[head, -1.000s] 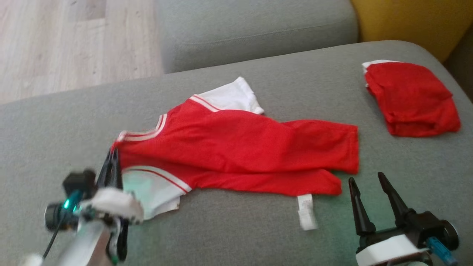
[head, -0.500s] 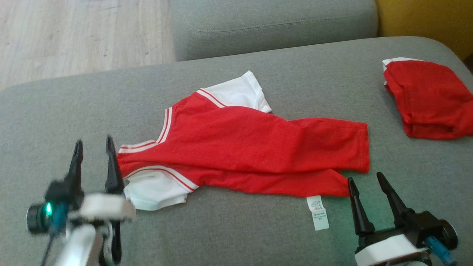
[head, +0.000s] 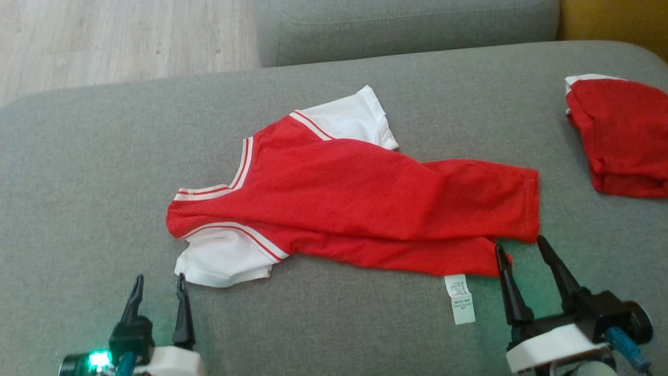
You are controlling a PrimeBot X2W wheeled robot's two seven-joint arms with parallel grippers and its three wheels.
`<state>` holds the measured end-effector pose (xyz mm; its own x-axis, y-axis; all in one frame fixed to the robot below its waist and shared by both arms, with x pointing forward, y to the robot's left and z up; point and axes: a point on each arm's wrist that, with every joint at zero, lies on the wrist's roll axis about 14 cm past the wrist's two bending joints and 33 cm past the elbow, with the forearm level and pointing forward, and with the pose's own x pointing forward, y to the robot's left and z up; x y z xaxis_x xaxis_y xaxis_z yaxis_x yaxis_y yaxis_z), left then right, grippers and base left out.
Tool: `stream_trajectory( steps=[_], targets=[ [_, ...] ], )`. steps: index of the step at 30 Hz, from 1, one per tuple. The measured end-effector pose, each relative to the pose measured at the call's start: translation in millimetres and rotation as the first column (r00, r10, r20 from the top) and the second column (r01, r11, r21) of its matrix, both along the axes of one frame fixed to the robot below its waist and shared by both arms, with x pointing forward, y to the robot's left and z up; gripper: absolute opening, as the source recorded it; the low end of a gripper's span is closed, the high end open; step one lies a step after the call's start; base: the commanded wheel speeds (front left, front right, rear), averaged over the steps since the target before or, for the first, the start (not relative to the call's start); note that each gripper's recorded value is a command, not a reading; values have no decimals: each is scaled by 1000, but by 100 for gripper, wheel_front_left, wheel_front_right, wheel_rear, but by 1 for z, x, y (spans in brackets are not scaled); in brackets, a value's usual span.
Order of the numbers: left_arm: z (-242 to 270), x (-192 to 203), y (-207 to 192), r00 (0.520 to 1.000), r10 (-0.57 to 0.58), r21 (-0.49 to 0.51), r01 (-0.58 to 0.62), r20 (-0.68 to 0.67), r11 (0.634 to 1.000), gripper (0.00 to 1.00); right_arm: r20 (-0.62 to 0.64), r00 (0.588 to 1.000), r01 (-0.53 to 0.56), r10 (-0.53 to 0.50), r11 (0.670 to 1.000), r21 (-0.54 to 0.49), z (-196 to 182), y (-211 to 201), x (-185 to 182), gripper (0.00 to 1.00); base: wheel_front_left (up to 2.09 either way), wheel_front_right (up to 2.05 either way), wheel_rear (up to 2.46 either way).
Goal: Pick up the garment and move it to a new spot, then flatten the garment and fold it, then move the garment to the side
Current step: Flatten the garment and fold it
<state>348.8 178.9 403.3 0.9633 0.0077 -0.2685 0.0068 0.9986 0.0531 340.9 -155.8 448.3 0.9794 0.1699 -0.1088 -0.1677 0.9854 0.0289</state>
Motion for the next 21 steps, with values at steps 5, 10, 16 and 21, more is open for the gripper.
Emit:
stream_trajectory(
  steps=[5,10,16,21],
  targets=[
    [-14,15,-4,998,-38,20,39,-44,999,100,-5,1000,-3,3,1000,-10,-2,-2,6,100,0,0,0],
    [-25,26,-10,995,-56,11,57,-82,998,100,-18,1000,-7,7,1000,-12,-6,-1,6,100,0,0,0],
    [-45,25,-11,987,-43,16,46,-152,999,73,-14,1000,1,-2,1000,-24,-5,-8,10,100,0,0,0],
    [-48,28,-17,986,-32,-11,31,-164,999,2,-15,1000,4,-5,999,-38,-5,-13,10,100,0,0,0]
  ],
)
